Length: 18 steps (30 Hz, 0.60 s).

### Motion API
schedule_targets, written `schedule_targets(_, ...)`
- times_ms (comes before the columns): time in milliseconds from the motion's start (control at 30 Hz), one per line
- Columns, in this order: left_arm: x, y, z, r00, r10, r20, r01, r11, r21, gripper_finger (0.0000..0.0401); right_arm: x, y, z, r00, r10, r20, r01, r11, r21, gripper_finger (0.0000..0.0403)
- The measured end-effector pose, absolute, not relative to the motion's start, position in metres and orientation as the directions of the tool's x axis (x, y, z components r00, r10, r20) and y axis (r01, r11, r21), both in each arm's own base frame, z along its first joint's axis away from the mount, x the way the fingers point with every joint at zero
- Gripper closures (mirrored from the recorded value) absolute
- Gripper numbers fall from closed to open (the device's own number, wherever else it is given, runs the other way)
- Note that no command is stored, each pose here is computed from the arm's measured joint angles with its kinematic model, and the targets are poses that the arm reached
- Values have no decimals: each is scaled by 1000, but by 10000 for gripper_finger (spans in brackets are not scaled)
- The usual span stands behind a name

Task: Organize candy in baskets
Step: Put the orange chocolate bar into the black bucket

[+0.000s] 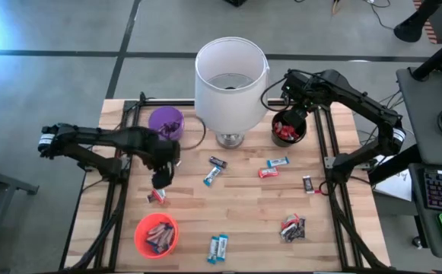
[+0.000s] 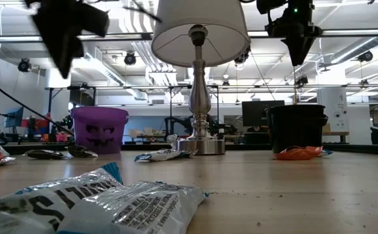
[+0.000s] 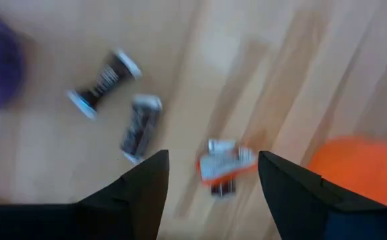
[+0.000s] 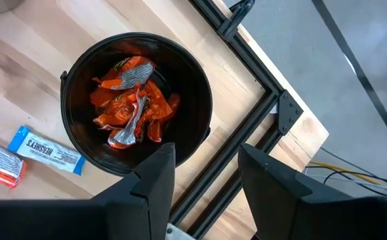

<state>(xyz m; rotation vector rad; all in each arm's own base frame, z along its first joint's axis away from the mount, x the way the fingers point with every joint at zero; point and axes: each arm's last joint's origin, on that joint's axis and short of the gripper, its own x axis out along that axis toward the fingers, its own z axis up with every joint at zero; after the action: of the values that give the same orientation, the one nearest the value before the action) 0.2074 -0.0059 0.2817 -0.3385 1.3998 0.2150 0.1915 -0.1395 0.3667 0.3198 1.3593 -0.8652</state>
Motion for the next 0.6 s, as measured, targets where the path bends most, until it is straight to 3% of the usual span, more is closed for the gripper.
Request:
schedule_targets(267, 194, -18, 246, 26, -60, -998, -209, 976, -64, 191, 191, -139, 367, -32, -352, -936, 707, 653, -270, 245)
schedule_targets(600, 202, -27, 229, 120, -111, -987, -12, 993, -113, 191, 191, -139, 367, -28, -345, -938, 717, 647, -260, 245)
